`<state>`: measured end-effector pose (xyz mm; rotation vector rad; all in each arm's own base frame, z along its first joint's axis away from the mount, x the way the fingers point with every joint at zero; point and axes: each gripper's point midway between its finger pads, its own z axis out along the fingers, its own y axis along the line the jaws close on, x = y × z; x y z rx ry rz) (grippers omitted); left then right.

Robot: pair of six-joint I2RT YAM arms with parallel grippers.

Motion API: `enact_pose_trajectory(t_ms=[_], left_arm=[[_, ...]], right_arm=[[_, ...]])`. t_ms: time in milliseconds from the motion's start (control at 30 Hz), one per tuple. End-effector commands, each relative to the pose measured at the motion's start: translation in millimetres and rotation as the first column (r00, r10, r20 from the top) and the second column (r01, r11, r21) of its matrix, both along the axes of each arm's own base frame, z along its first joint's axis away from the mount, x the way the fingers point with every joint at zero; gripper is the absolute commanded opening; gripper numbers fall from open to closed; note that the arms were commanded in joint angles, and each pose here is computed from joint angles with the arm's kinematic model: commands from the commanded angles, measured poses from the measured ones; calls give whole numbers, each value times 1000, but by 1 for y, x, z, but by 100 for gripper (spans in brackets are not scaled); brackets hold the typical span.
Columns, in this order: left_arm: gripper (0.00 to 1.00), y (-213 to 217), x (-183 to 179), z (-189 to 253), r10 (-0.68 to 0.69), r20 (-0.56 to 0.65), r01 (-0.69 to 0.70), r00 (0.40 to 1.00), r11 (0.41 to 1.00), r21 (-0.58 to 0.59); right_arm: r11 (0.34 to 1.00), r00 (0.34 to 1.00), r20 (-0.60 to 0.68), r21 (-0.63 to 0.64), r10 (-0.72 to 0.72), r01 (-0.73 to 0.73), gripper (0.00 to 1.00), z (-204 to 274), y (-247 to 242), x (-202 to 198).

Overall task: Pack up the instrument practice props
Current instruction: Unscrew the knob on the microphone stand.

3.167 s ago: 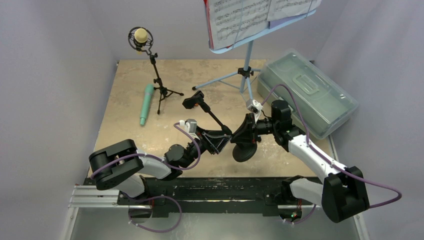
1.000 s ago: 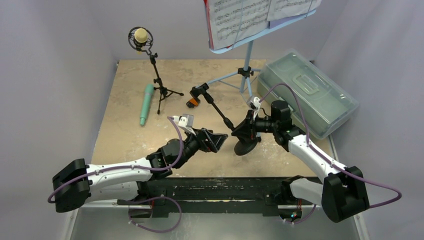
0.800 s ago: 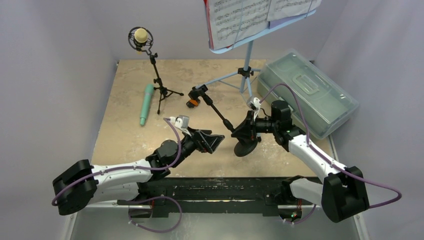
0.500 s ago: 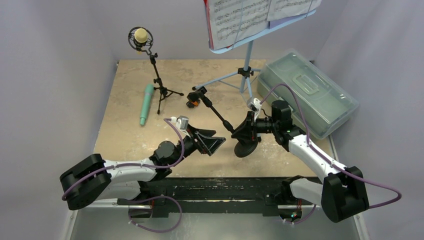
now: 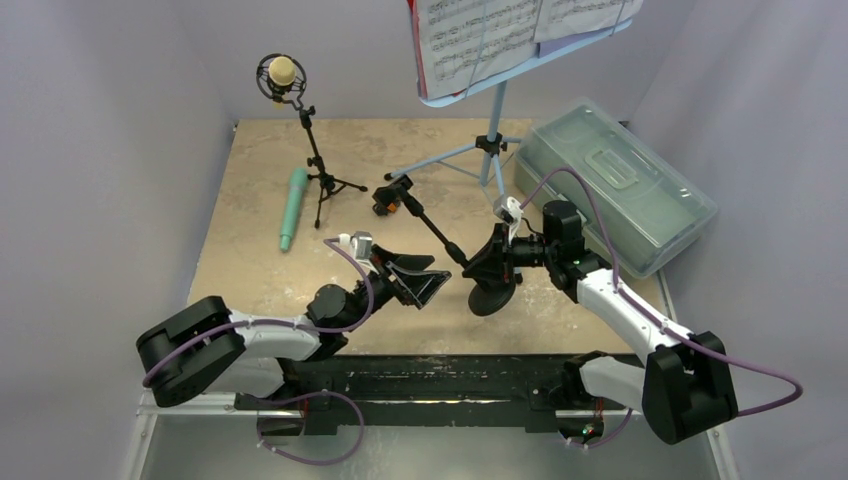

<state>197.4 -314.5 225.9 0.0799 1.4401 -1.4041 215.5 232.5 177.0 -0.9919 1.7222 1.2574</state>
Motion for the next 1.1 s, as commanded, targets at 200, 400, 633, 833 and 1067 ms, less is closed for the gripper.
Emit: enact_pose_trajectory(t_ms=[200, 400, 633, 833, 1067], left_arm=[[93, -4, 2, 33, -6, 68, 16, 998, 989, -147], [91, -12, 15, 36, 19, 45, -12, 999, 989, -148], [73, -20, 26, 31, 30, -7, -31, 1000, 985, -171], [57, -31, 35, 24, 30, -54, -39, 998, 985, -169], [7, -35, 48, 21, 77, -92, -90, 993, 985, -147]], right_arm=[[998, 997, 71, 39, 44, -46, 0, 18, 4, 1], [998, 996, 72, 40, 46, -49, 0, 18, 4, 1], [998, 996, 71, 40, 46, -49, 0, 18, 3, 1], [998, 996, 71, 40, 45, -48, 0, 18, 4, 1], [999, 997, 71, 35, 30, -33, 0, 17, 3, 4]])
